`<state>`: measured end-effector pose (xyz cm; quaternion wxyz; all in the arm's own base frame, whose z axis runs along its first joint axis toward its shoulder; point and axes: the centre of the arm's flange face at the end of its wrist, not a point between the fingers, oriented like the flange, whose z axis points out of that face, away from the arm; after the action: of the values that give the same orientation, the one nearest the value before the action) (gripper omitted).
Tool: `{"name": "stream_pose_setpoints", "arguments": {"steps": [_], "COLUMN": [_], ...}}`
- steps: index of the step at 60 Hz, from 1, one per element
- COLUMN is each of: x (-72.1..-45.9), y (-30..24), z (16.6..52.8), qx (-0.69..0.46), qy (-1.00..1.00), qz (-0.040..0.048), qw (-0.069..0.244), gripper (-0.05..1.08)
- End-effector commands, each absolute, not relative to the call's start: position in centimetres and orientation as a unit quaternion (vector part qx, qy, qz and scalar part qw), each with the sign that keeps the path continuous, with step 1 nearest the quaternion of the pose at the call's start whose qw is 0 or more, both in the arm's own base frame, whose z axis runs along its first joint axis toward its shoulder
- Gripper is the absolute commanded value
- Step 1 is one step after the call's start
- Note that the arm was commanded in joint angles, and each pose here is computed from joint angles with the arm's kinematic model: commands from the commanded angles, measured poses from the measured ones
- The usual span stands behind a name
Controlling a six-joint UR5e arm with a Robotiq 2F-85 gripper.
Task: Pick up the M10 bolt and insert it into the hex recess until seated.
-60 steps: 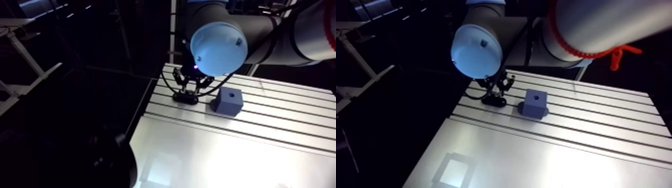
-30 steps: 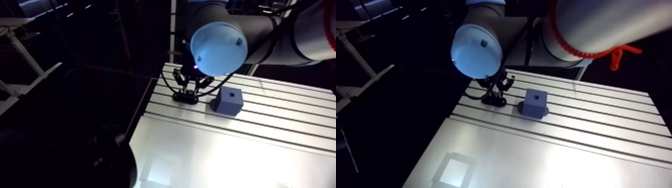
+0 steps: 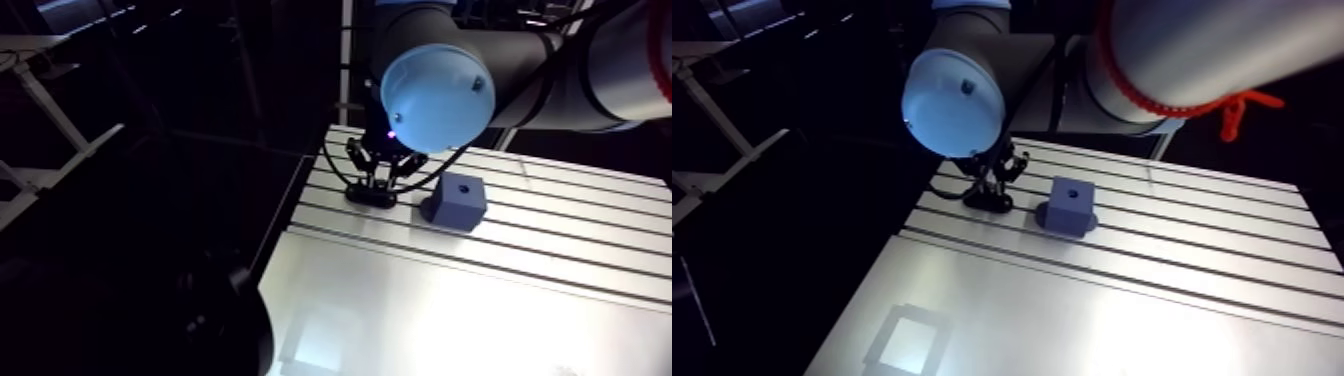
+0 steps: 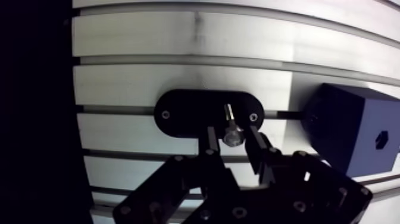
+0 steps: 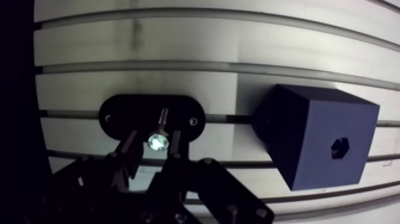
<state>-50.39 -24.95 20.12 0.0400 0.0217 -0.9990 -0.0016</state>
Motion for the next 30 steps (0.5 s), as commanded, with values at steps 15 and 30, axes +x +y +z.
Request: {"name": "stream_pose_setpoints", "arguments": {"steps": [15,30], "x": [-50.43,-50.43], "y": [-24.97,-24.97], "z": [19.89,19.97], "qx": [0.022,0.022], "qy": [-0.999,-0.999], "qz": [-0.0020,-0.0018], "qw": [0.038,0.039], "gripper": [0.65,0.66]}}
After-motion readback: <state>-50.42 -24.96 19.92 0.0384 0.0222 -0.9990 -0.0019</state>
